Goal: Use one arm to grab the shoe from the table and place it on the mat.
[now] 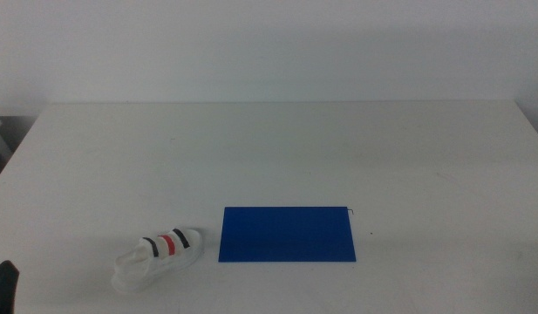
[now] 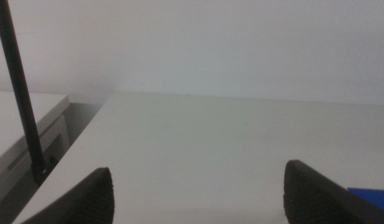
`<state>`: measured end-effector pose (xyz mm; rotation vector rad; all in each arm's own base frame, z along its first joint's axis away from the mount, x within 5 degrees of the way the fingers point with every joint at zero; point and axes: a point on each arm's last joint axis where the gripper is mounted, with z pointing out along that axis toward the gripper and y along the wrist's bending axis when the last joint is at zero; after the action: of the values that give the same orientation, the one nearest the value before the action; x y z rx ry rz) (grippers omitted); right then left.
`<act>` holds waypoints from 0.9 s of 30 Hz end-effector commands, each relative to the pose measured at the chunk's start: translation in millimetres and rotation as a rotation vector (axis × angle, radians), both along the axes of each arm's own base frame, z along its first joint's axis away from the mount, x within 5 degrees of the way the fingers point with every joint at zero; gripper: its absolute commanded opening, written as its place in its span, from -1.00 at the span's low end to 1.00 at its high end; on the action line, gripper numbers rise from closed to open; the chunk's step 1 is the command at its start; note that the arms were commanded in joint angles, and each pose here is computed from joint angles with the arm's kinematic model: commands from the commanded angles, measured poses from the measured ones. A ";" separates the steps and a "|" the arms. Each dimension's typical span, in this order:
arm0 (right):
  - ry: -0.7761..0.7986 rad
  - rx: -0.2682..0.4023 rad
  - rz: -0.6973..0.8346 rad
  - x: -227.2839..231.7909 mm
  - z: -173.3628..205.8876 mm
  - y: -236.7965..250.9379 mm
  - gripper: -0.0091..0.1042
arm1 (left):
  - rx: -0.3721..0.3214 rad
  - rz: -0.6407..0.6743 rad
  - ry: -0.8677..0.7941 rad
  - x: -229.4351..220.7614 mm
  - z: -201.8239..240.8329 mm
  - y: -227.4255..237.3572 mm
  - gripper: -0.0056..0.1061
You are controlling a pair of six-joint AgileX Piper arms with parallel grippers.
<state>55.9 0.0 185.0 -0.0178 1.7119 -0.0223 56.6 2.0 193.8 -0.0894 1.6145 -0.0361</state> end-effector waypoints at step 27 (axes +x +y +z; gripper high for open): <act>-0.097 -0.018 -0.002 -0.9 6.7 -0.3 0.30 | 0.163 -0.279 0.809 68.1 179.0 -35.5 0.78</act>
<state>55.9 0.0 185.0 -0.0178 1.7119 -0.0223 113.2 -27.7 357.9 0.2358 2.4374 -0.0988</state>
